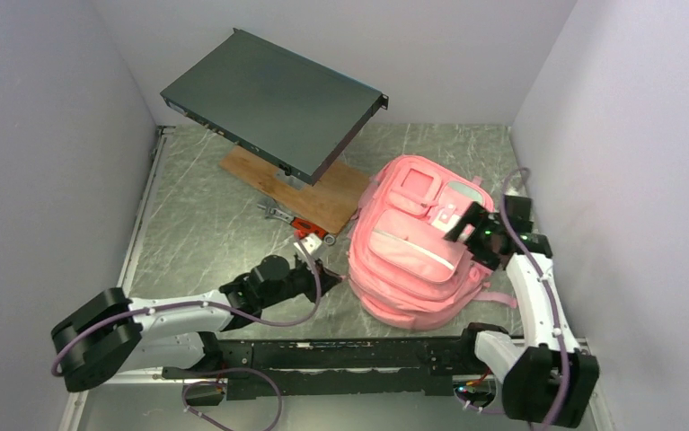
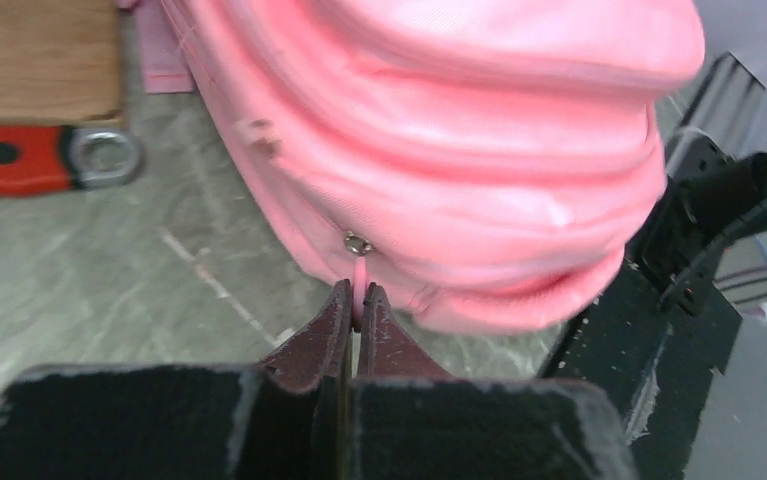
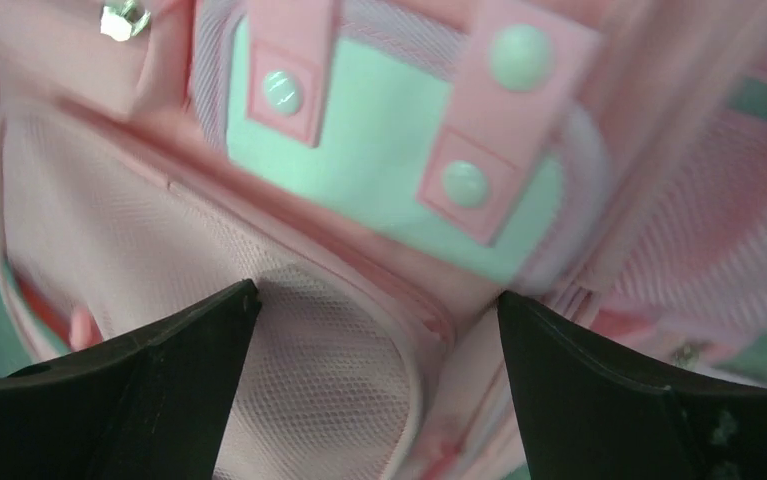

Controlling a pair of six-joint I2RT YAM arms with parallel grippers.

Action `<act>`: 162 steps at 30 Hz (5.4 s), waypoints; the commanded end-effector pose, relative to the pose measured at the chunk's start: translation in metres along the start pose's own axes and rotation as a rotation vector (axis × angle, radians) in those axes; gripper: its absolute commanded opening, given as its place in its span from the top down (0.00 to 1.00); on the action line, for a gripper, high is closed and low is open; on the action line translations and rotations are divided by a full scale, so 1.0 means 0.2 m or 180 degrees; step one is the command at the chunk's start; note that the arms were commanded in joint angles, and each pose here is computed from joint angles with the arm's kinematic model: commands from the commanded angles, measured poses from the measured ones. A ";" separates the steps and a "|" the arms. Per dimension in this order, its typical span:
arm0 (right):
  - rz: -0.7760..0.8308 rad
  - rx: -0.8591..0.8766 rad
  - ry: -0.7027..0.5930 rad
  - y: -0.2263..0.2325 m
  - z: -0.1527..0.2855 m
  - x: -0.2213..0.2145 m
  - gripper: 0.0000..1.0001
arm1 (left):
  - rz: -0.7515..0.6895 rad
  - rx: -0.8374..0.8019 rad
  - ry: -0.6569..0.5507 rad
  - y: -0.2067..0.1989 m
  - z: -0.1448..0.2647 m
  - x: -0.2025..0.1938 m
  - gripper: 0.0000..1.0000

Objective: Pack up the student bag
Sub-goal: Zip the student bag at the center of the board.

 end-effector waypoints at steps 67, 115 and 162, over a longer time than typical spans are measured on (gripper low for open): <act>0.1331 0.0225 0.0284 0.68 0.34 -0.57 0.10 | 0.0639 -0.1405 0.0675 -0.38 0.34 -0.04 1.00; -0.0897 -0.0783 0.1667 0.82 0.24 -1.40 1.00 | 0.0050 -0.1021 0.0188 -0.38 0.35 -0.01 0.50; 0.3484 0.0548 0.1333 0.51 0.23 -1.46 1.00 | 0.0766 0.1073 0.0607 0.59 0.00 0.38 1.00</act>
Point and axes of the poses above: each gripper's point midway between its finger pads, its own z axis back along the fingers, its own y axis along the line the jaws close on, x = y × z, the point moved 3 cm from there along z, back along the fingers, and after that the axes turned 6 degrees about -z, right-handed, at the moved point
